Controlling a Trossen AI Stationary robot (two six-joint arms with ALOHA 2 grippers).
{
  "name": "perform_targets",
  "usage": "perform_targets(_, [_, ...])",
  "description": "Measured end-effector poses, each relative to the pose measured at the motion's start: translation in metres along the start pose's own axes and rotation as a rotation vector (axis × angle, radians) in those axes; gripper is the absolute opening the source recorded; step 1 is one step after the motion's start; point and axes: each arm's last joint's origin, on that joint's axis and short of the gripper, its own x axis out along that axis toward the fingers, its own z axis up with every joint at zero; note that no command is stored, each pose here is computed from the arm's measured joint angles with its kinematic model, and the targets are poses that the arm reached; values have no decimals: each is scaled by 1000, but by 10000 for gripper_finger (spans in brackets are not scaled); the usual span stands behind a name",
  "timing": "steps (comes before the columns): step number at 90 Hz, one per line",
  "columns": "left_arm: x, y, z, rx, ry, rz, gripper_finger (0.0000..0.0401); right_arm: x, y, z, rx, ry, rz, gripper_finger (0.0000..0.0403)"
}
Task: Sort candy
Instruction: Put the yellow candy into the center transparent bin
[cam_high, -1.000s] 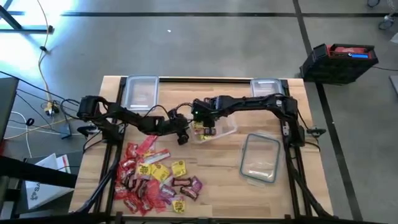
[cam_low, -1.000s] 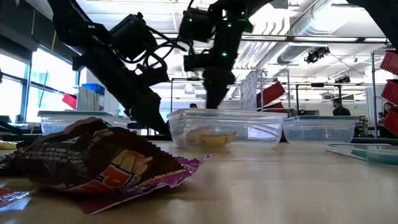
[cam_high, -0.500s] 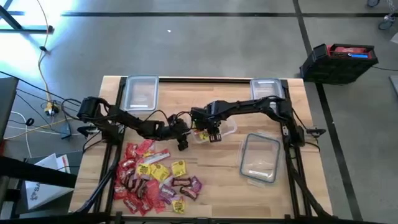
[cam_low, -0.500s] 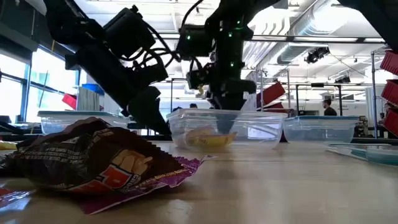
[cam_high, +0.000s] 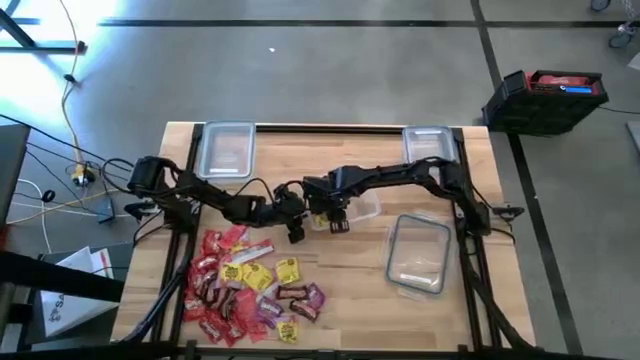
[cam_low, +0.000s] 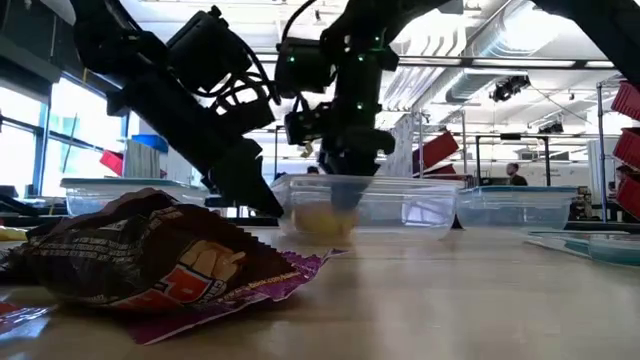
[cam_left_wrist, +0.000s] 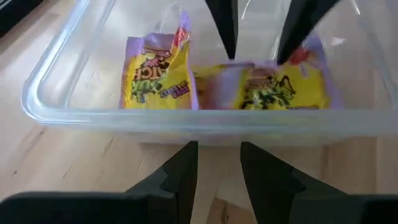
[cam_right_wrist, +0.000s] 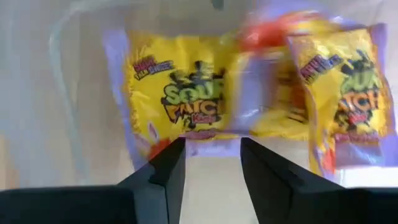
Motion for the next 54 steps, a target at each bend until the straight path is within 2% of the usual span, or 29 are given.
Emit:
perform_targets(18, [-5,2,0,18,35,6,106,-16,2,0,-6,47,-18,124])
perform_targets(33, [-31,2,7,60,93,-14,106,-40,15,8,-39,75,-81,124])
perform_targets(54, [-88,-8,5,63,195,-185,106,-75,62,38,-98,-93,-165,124])
